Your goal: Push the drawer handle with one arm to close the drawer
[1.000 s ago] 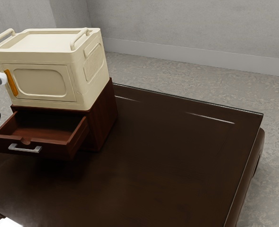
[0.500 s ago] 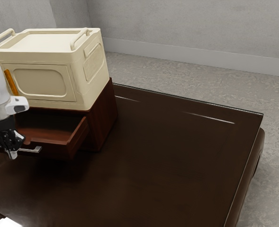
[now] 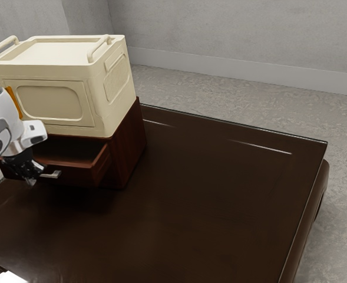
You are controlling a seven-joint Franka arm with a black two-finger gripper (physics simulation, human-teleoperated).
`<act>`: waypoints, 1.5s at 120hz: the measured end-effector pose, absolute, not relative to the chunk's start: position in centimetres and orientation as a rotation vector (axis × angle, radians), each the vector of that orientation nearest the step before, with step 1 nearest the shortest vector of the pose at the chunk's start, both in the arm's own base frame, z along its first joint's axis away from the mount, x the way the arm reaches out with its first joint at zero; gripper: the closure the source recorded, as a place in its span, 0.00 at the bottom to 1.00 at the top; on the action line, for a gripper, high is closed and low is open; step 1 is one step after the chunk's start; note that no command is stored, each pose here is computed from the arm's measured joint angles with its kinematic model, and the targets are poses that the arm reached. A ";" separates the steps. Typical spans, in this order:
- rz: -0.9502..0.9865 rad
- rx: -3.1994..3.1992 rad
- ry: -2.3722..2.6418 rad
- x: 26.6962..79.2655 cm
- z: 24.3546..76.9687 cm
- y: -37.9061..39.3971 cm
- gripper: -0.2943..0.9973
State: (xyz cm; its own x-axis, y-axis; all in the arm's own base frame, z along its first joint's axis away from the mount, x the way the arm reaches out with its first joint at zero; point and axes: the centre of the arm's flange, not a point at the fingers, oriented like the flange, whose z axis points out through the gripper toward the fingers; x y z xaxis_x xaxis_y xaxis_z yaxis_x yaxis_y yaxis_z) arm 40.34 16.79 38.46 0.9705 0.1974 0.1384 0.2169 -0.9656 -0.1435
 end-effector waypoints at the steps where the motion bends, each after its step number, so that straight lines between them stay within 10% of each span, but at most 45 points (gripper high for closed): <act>1: -0.191 -2.960 -0.313 40.4 38.5 16.8 0.84; 78: -0.543 -2.888 -0.305 46.3 38.9 17.6 0.84; 164: -0.445 -2.957 -0.209 44.1 42.7 11.6 0.84; 180: -0.331 -3.021 -0.172 44.0 46.0 8.2 0.62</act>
